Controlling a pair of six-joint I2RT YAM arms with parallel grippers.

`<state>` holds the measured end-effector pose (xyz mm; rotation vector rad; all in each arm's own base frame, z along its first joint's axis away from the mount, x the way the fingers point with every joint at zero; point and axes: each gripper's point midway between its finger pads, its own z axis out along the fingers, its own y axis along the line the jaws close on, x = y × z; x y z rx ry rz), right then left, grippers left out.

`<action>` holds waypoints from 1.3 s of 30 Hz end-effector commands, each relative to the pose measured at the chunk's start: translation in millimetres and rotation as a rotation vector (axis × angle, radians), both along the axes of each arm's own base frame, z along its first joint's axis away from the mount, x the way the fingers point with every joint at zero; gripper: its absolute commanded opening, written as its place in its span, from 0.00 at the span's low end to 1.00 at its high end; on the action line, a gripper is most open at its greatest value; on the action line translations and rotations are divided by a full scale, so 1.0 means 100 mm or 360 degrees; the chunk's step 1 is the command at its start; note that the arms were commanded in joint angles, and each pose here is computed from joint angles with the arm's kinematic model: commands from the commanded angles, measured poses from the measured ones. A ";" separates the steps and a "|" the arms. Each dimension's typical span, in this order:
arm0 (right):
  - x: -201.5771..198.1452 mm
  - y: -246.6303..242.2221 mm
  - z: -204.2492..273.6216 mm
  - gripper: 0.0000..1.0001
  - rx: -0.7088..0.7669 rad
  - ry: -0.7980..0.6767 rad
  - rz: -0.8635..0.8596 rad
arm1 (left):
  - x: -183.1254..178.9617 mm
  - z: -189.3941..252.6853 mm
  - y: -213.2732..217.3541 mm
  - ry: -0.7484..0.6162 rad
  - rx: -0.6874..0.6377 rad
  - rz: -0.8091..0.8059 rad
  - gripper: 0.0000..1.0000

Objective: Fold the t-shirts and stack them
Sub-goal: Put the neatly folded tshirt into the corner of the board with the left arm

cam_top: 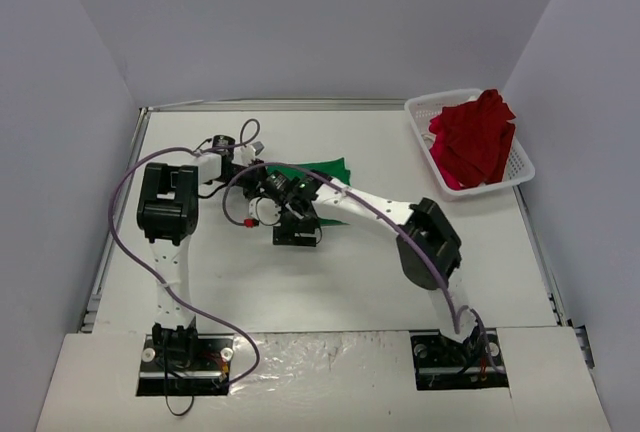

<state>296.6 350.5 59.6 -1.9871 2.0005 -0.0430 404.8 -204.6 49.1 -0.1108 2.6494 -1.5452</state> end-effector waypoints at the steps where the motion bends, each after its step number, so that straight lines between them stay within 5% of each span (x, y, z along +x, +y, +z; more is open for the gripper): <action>1: -0.24 -0.37 0.67 0.71 0.0072 -0.0077 0.0089 | 0.06 0.24 0.17 -0.0145 0.0079 0.0013 0.02; 6: 0.07 -1.29 1.02 0.73 0.0099 -0.0180 -0.0171 | 0.19 0.35 0.47 -0.0210 0.0164 0.0076 0.02; 13: 0.11 -1.94 0.84 0.73 0.0157 -0.0085 -0.0517 | 0.33 0.36 0.99 -0.0245 0.0395 0.0063 0.02; 26: 0.10 -2.02 0.60 0.73 0.0323 0.0102 -0.0641 | 1.01 0.31 2.10 -0.0367 0.0785 0.0110 0.02; 39: 0.15 -2.25 0.48 0.74 0.0388 0.0206 -0.0782 | 1.18 0.25 3.08 -0.0495 0.1227 0.0234 0.03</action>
